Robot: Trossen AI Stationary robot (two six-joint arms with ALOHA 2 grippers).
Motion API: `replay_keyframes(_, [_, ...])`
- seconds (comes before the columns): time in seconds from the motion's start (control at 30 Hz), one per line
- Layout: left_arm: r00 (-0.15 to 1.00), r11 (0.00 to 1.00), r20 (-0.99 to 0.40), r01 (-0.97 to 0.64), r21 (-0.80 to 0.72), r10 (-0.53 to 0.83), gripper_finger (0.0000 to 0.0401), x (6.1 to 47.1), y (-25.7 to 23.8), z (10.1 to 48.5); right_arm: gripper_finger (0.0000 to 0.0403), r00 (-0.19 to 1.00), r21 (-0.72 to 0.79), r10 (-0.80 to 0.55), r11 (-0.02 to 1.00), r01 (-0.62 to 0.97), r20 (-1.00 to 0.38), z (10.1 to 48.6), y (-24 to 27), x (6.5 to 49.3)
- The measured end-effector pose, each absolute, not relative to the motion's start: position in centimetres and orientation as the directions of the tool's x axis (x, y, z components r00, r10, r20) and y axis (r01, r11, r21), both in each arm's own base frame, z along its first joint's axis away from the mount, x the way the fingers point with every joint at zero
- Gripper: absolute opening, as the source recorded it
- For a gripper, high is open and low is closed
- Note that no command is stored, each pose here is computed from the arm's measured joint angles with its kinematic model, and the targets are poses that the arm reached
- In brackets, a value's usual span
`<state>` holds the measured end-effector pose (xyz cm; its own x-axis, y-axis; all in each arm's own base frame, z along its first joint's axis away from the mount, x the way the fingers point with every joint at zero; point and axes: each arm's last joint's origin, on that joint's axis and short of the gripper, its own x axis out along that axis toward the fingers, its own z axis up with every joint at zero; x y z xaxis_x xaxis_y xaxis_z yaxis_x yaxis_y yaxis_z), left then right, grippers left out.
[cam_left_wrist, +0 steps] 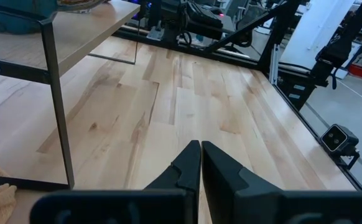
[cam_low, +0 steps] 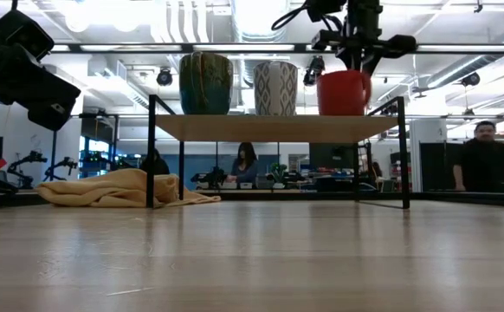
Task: Stack small to large cups/mugs on shelf
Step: Put the red mug on the shelf
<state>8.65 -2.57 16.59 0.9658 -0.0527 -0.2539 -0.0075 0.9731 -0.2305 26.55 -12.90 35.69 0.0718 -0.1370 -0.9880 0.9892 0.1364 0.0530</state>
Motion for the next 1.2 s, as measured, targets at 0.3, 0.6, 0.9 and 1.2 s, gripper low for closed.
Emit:
replay_keyframes(0.3, [0.966,0.973,-0.254,-0.007,-0.230,-0.053,0.0000,8.6,-2.6,16.6,0.0140,0.086,0.071,-0.137,0.110,0.991,-0.987,36.0,-12.9,26.6])
replay_keyframes(0.6, [0.966,0.973,-0.254,-0.007,-0.230,-0.053,0.0000,8.6,-2.6,16.6,0.0160,0.080,0.065,-0.135,0.114,0.991,-0.988,36.0,-12.8,26.5])
replay_keyframes(0.9, [0.966,0.973,-0.254,-0.007,-0.230,-0.053,0.0000,8.6,-2.6,16.6,0.0126,0.062,0.034,-0.184,0.154,0.988,-0.981,36.2,-12.9,26.3])
replay_keyframes(1.2, [0.966,0.973,-0.254,-0.007,-0.230,-0.053,0.0000,8.6,-2.6,16.6,0.0132,0.165,0.125,-0.224,0.181,0.975,-0.961,38.4,-11.1,25.0])
